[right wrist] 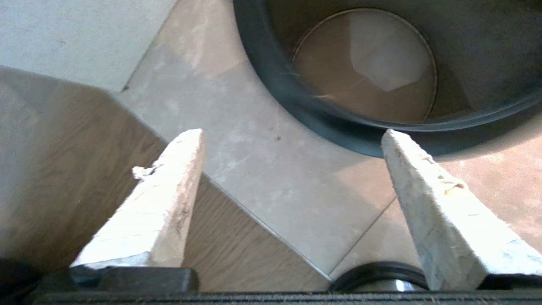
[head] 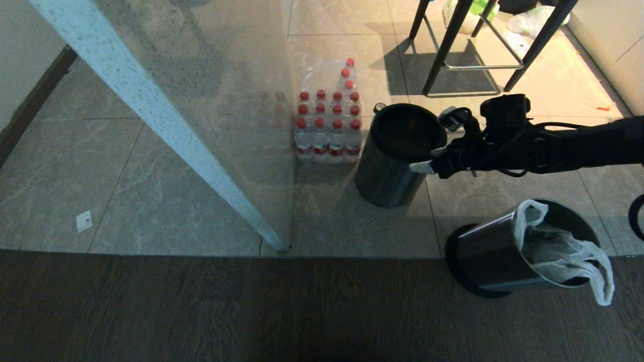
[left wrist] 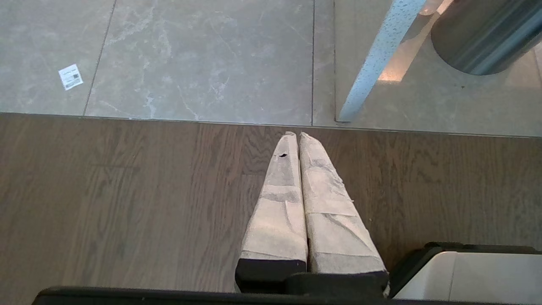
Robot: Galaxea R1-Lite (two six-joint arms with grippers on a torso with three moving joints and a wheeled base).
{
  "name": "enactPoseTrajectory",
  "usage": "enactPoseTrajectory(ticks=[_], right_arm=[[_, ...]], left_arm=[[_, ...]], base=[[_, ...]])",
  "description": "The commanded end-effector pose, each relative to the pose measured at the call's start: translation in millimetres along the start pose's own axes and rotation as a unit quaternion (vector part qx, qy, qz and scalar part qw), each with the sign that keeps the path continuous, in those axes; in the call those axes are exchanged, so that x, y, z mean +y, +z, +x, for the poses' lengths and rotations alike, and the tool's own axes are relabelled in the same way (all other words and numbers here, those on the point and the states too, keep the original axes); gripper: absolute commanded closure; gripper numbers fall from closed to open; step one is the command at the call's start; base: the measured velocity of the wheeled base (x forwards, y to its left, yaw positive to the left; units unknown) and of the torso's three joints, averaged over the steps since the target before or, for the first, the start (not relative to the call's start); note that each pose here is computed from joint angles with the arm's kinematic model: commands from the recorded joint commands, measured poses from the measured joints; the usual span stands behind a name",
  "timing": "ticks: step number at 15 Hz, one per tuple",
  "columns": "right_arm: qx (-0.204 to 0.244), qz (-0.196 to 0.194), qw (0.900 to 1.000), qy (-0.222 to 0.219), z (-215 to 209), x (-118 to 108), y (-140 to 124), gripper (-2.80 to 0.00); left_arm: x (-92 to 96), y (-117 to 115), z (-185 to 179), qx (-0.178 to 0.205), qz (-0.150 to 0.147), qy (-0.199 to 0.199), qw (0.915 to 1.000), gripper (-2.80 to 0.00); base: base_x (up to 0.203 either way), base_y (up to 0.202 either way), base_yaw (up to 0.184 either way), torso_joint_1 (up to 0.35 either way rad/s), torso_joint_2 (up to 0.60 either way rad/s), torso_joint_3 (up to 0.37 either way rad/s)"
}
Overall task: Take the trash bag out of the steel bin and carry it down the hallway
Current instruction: Place the outer trash can on the ground, then pick up the trash bag
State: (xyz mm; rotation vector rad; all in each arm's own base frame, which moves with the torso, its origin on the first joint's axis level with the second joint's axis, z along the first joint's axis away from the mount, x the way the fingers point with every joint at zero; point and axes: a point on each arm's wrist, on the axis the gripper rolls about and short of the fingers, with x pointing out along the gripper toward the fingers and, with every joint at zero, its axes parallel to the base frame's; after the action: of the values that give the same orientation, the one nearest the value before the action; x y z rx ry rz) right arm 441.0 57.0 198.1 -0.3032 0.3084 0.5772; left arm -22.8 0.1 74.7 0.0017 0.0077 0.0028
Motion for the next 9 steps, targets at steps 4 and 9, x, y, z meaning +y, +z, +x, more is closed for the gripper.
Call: enactPoseTrajectory(ticks=[4,9], right_arm=[[-0.006,0.007,1.000,-0.020,-58.2,2.9,18.1,-2.80],[0.101,0.103,0.988,-0.057,-157.8,17.1,-35.7,0.00]], left_arm=[[0.0,0.0,0.0,0.000,0.000,0.000,1.0000,0.00],[0.0,0.0,0.0,0.000,0.000,0.000,1.0000,0.00]], base=[[0.000,0.000,0.000,0.000,0.00,0.000],[0.000,0.000,0.000,0.000,0.00,0.000]])
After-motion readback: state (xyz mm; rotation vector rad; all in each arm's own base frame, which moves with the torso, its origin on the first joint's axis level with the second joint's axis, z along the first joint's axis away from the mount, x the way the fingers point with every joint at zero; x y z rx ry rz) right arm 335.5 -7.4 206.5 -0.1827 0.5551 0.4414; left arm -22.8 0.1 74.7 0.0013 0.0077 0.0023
